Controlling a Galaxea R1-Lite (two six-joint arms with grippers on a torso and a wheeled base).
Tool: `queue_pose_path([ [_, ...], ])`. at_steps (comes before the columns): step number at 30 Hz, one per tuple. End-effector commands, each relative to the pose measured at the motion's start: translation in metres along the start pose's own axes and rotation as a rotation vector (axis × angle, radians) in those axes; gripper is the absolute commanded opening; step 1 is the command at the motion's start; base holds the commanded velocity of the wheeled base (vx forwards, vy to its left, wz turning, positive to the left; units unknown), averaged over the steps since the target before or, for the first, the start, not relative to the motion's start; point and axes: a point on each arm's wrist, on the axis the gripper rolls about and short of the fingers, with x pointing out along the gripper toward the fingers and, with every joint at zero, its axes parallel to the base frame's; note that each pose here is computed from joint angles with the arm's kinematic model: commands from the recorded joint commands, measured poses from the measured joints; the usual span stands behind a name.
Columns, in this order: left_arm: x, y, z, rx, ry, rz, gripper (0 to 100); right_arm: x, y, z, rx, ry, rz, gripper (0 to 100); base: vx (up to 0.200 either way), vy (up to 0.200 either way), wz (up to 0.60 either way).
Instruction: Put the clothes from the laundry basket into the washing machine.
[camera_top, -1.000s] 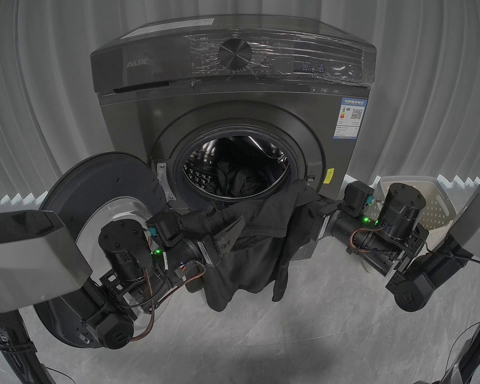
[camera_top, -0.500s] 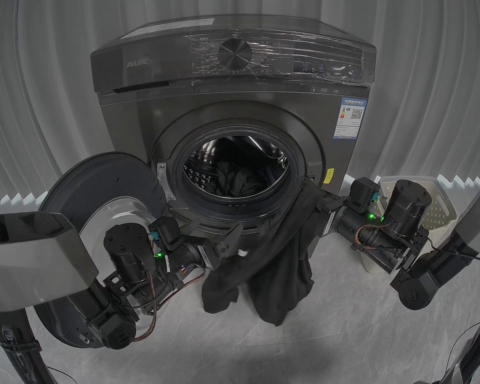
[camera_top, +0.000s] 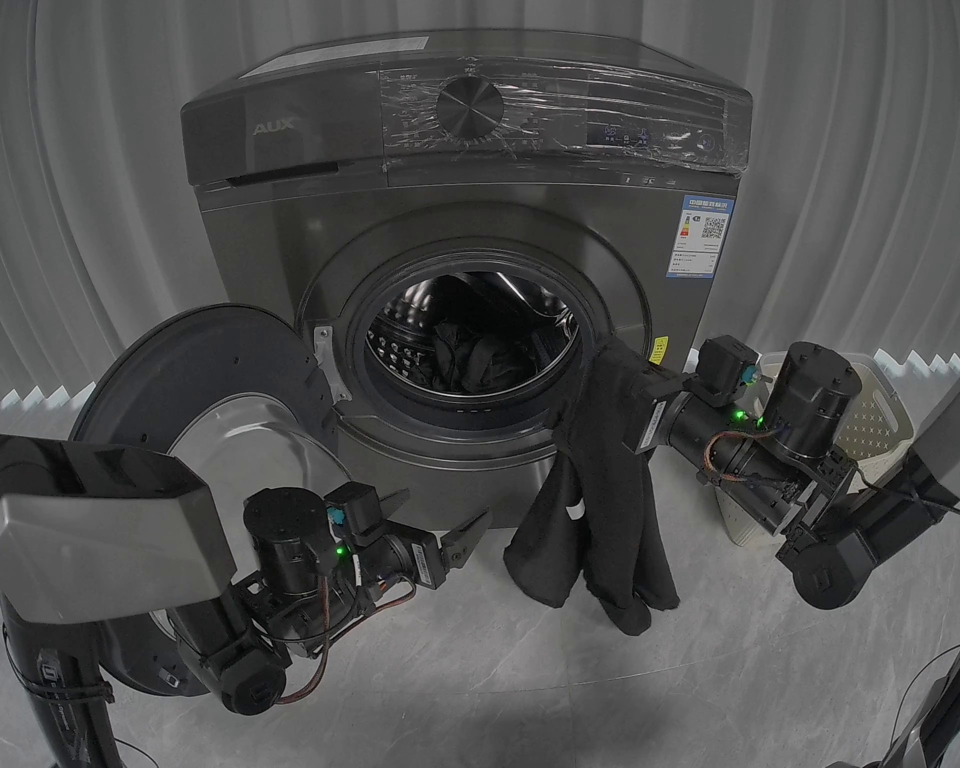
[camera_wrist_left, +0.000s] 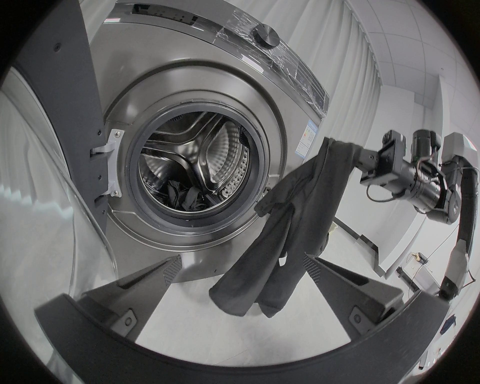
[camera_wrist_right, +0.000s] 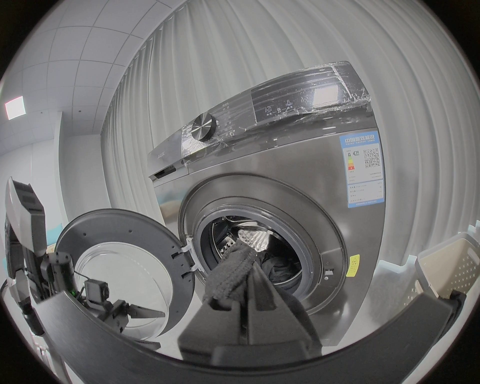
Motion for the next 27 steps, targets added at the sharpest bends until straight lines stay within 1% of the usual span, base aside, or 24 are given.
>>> queue_pose_path([
  [1,0.006,0.000,-0.009,0.005,0.021,-0.001,100,0.005,0.001,0.005,0.001,-0.023,-0.003,0,0.000,0.000,0.00],
  [7,0.006,-0.002,-0.009,0.006,0.020,-0.010,100,0.012,0.001,0.010,0.003,-0.040,-0.027,0,0.000,0.000,0.00],
  [13,0.006,-0.002,-0.010,0.006,0.021,-0.009,100,0.012,0.001,0.012,0.007,-0.046,-0.028,0,0.000,0.000,0.00],
  [17,0.007,-0.003,-0.012,0.007,0.026,-0.016,100,0.014,0.004,0.014,0.010,-0.055,-0.018,0,0.000,0.000,0.00],
  [18,0.009,-0.005,-0.015,0.007,0.034,-0.025,100,0.015,0.008,0.015,0.012,-0.060,-0.009,0,0.000,0.000,0.00],
  [21,0.011,-0.006,-0.017,0.008,0.042,-0.048,100,0.017,0.011,0.016,0.016,-0.066,-0.001,0,0.000,0.000,0.00],
  [24,0.016,-0.007,-0.023,0.007,0.061,-0.097,100,0.022,0.016,0.013,0.019,-0.058,0.011,0,0.000,0.000,0.00],
  [27,0.024,-0.006,-0.029,0.005,0.070,-0.113,100,0.028,0.018,0.010,0.021,-0.055,-0.007,0,0.000,0.000,0.00],
])
